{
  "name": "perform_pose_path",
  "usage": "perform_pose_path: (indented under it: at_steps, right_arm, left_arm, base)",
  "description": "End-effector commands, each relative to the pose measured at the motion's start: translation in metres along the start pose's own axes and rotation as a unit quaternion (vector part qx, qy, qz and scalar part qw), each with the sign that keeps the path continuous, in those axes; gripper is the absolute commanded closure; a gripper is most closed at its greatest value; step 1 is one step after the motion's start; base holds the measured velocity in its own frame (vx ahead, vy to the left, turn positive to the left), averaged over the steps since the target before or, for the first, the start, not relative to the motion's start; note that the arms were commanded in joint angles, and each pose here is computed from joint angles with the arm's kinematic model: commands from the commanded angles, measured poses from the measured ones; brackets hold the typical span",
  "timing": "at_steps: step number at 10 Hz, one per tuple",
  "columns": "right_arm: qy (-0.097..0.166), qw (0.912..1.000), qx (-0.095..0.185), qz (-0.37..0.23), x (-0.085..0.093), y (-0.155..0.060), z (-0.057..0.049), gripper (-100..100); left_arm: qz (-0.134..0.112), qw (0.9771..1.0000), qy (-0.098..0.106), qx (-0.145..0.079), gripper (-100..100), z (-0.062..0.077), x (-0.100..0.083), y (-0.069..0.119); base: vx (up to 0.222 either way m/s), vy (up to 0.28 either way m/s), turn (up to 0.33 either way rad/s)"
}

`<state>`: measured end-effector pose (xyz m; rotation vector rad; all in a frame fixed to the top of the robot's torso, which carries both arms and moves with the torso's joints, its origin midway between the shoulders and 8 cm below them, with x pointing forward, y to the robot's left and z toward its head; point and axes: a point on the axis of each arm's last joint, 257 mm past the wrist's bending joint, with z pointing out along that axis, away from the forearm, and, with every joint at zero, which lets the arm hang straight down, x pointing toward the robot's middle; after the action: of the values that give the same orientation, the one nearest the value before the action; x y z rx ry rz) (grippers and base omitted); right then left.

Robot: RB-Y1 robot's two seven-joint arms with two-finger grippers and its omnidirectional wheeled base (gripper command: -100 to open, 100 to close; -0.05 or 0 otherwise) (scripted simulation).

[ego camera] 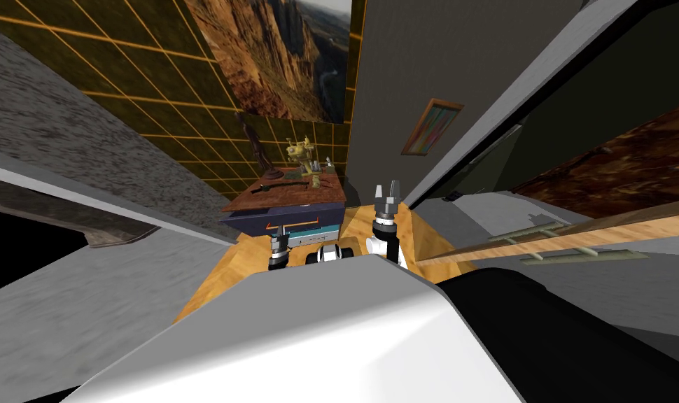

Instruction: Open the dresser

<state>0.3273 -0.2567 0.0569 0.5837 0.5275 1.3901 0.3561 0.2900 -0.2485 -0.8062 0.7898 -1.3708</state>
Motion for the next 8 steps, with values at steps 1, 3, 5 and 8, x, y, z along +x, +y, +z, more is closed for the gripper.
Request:
perform_pose_path:
  at_steps: [1, 3, 5, 8]
  right_arm:
    - [0.0, 1.0, 0.0, 0.0, 0.0, 0.0, 0.0, 0]
    - [0.0, 1.0, 0.0, 0.0, 0.0, 0.0, 0.0, 0]
    - [0.0, 1.0, 0.0, 0.0, 0.0, 0.0, 0.0, 0]
    - [0.0, 1.0, 0.0, 0.0, 0.0, 0.0, 0.0, 0]
  left_arm:
    - [-0.001, 1.0, 0.003, 0.008, 100, 0.001, -0.002, -0.007]
    - [-0.002, 0.9999, 0.006, 0.015, 100, 0.003, -0.003, -0.014]
    - [-0.003, 1.0, 0.006, 0.004, 100, -0.003, -0.003, -0.009]
    - [-0.006, 0.9998, 0.012, 0.016, 100, -0.009, -0.005, -0.023]
  base:
    - [-0.165, -0.026, 0.04]
    - [-0.186, -0.033, 0.036]
    - [-0.15, -0.02, 0.022]
    - [-0.188, -0.017, 0.031]
